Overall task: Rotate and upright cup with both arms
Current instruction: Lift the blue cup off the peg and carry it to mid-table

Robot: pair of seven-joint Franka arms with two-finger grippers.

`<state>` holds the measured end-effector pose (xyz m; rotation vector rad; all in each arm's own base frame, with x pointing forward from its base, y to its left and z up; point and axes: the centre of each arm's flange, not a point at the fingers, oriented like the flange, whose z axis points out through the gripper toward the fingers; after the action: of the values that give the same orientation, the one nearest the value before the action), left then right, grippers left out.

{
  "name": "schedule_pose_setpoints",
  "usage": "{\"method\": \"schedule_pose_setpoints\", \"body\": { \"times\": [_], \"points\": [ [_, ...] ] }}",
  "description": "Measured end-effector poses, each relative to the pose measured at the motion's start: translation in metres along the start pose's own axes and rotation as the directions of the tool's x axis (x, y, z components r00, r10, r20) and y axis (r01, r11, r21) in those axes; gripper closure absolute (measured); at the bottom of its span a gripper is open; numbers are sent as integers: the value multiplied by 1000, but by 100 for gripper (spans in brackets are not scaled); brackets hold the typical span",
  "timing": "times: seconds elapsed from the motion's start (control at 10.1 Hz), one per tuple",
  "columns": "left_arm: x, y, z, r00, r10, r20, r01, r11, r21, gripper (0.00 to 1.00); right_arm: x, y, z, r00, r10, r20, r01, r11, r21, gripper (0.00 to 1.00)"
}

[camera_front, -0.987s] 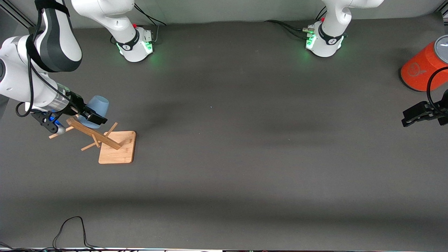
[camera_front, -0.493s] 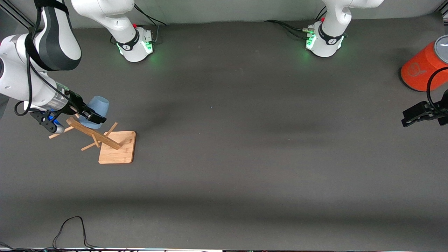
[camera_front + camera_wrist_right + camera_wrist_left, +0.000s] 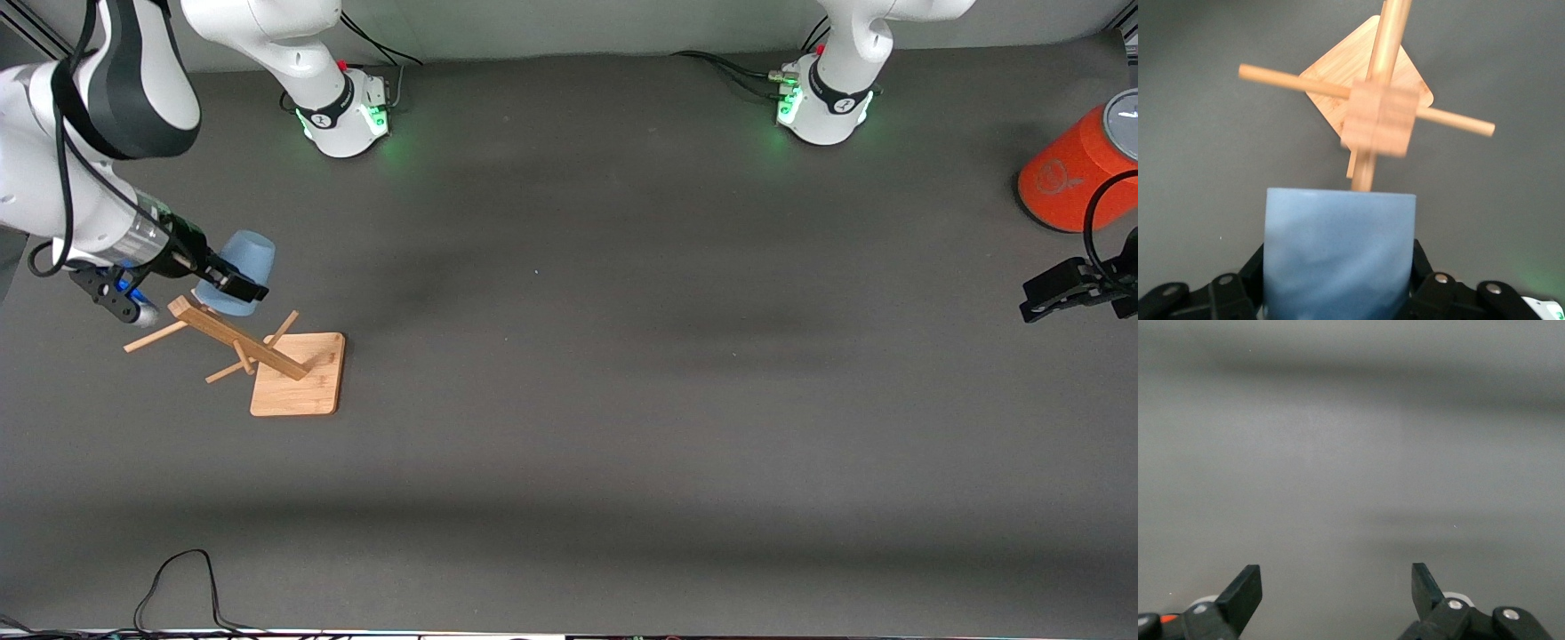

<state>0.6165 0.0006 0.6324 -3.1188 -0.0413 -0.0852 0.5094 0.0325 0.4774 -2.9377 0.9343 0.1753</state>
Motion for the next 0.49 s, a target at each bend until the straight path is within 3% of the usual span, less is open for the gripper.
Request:
{"method": "schedule_pose_setpoints", "body": {
  "times": [0.49],
  "points": [
    [0, 0, 0, 1000, 0, 1, 0, 1000, 0, 0, -93, -57, -33, 1000, 5, -18, -5, 1000, 12, 18]
  ]
}}
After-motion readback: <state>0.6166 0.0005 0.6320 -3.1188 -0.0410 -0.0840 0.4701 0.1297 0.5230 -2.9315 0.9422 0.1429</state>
